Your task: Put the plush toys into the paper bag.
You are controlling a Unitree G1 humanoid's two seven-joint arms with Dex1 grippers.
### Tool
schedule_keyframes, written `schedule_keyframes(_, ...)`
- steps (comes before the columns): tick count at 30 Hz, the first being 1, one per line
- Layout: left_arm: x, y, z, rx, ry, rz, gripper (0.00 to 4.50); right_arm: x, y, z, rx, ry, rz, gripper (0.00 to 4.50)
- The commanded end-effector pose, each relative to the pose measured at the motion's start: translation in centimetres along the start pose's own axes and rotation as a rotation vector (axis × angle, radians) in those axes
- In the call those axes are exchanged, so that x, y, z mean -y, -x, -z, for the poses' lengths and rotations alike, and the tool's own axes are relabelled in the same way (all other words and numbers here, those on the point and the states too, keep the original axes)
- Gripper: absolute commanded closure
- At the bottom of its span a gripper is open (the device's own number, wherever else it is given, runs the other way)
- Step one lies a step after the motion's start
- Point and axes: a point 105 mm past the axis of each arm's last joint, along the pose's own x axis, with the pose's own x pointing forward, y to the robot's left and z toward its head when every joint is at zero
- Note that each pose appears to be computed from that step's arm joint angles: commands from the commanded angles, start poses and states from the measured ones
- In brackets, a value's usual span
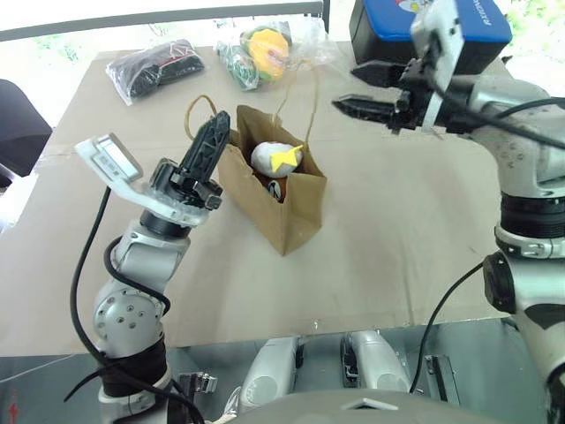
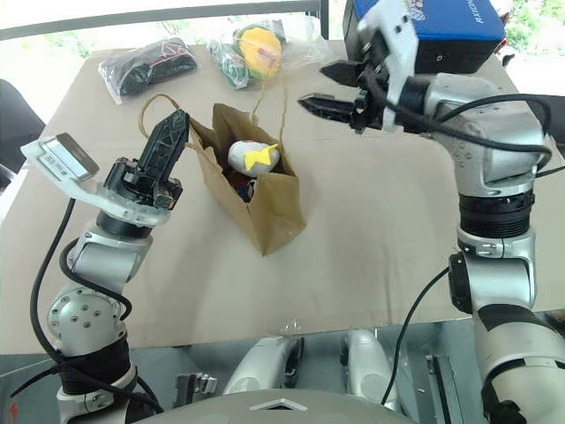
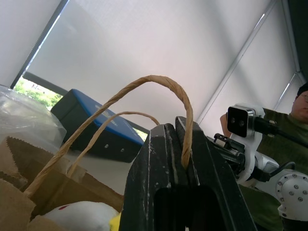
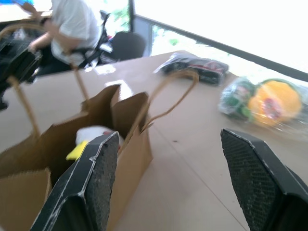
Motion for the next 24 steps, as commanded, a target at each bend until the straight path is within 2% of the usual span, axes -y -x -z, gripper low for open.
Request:
schedule_keyframes(1, 0.5, -0.3, -1.0, 0.021, -0.026, 0.04, 4.5, -0.5, -0.9, 0.7, 0.024, -0.125, -0.016, 1.29)
schedule_keyframes(4, 0.4, -0.5, -0.9, 0.013, -0.027, 0.043, 4.5, -1.9, -3.4, 1.2, 0.033, -0.184, -0.122, 1.29)
schedule_keyframes(7, 0.3, -0.8, -1.0, 0.01, -0.031, 0.049, 4.5, -2.0, -5.6, 2.0, 0.007, -0.193, -0.147, 1.29)
schedule_keyframes(10, 0.4, -0.9, -1.2, 0.002, -0.043, 0.054, 4.5, -3.0, -6.8, 0.7, 0.078, -0.249, -0.25, 2.06)
schedule_keyframes(13, 0.2, -0.7, -2.1, 0.003, -0.067, 0.046, 4.5, -4.3, -6.8, -1.3, 0.171, -0.269, -0.346, 3.49)
schedule_keyframes(15, -0.2, -0.7, -3.3, 0.009, -0.103, 0.041, 4.5, -5.0, -6.3, -2.7, 0.244, -0.295, -0.399, 4.28)
schedule_keyframes(16, -0.5, -0.7, -3.9, 0.005, -0.126, 0.041, 4.5, -5.3, -6.1, -3.3, 0.275, -0.303, -0.418, 4.4)
schedule_keyframes(20, -2.3, -1.2, -7.0, 0.004, -0.203, 0.033, 4.5, -6.7, -4.3, -5.7, 0.377, -0.306, -0.48, 4.4)
schedule_keyframes(24, -4.8, -2.7, -7.4, -0.082, -0.309, 0.002, 4.5, -7.4, -2.4, -7.1, 0.434, -0.274, -0.463, 4.4)
